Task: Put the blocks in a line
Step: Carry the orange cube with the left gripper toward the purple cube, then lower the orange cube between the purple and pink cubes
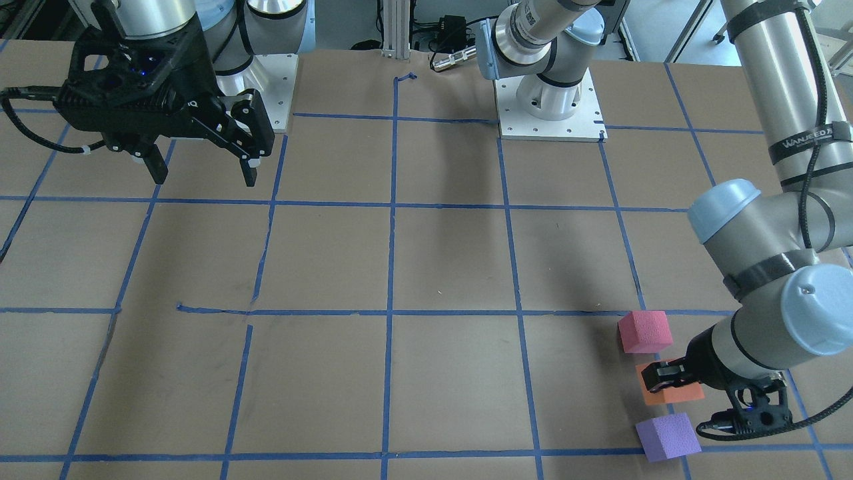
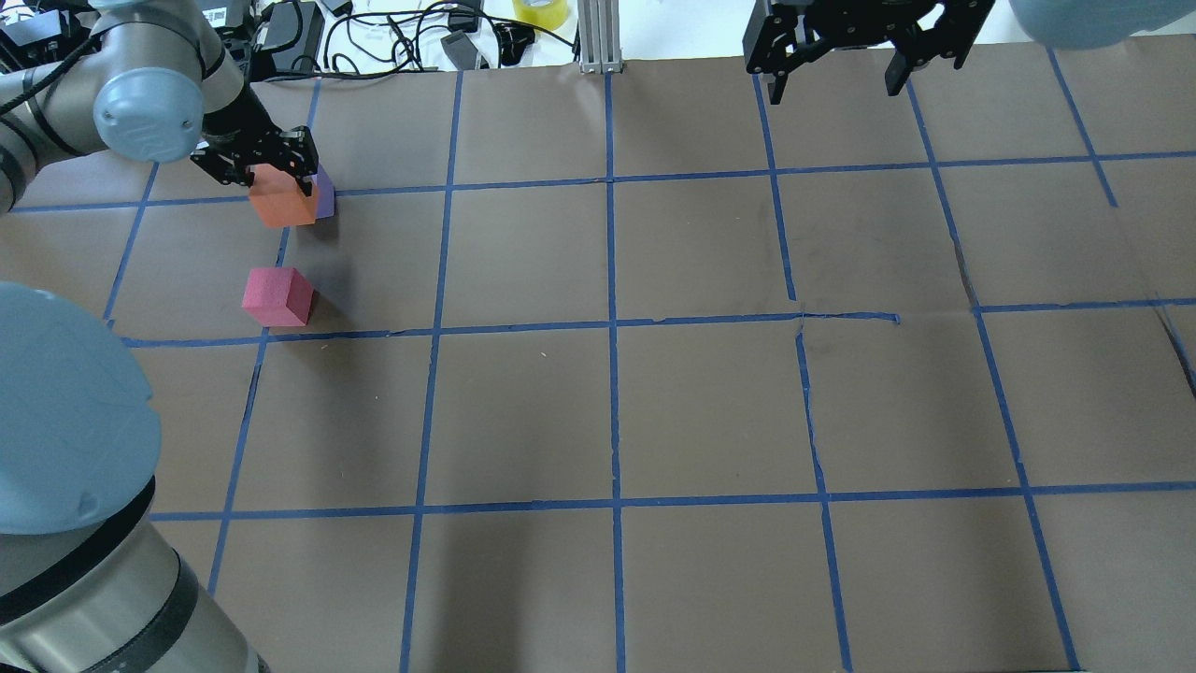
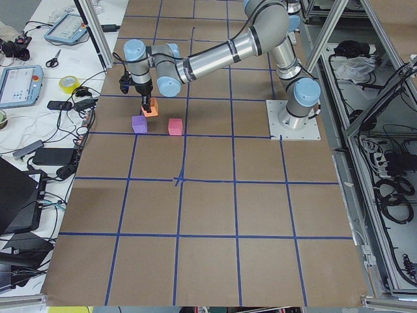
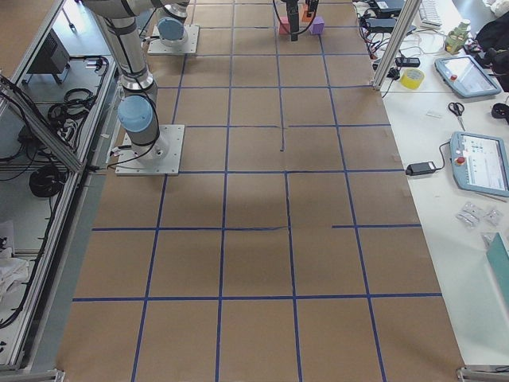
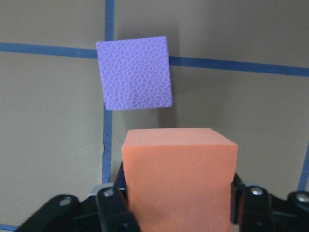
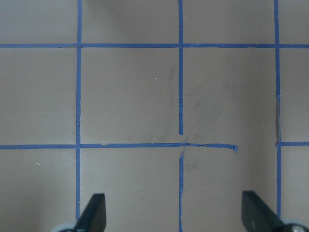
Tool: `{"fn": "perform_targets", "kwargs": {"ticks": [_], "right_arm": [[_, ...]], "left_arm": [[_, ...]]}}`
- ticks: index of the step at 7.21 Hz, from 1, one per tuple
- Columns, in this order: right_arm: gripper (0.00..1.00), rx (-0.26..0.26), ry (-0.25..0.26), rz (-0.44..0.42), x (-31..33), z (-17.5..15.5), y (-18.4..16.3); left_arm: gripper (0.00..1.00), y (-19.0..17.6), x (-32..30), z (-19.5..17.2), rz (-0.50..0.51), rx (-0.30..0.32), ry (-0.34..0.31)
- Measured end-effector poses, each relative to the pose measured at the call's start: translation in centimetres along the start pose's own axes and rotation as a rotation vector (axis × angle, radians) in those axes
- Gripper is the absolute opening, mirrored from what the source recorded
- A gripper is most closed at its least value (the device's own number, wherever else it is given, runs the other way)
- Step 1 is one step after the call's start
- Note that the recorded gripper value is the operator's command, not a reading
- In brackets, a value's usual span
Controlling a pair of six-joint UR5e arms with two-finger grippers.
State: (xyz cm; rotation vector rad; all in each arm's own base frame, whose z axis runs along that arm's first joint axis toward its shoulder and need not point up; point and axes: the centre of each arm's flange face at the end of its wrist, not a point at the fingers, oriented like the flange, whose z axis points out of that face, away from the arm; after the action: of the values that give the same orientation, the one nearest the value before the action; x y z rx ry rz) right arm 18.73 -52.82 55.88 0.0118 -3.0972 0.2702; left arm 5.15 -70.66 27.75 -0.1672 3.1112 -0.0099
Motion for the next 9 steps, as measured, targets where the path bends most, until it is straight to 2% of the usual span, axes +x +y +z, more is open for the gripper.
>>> {"fn": "perform_targets", "kwargs": {"ticks": [3,6,9], "right_arm": [[1.00,-0.007,0.002,-0.004,0.1,0.0,0.2],[1.00,-0.015,0.003,-0.002,0.3,0.4,0.2],[1.00,-0.016,0.004,-0.003,0.3,0.5,0.3]], "left_arm": [[0.10,0.4,-1.5,1.8,0.031,-0.026,0.005],[0.10,0.1,-1.5,3.6,0.075,-0.016,0.012],[0.10,0.1,-1.2,5.3,0.097,-0.014,0.049]]}}
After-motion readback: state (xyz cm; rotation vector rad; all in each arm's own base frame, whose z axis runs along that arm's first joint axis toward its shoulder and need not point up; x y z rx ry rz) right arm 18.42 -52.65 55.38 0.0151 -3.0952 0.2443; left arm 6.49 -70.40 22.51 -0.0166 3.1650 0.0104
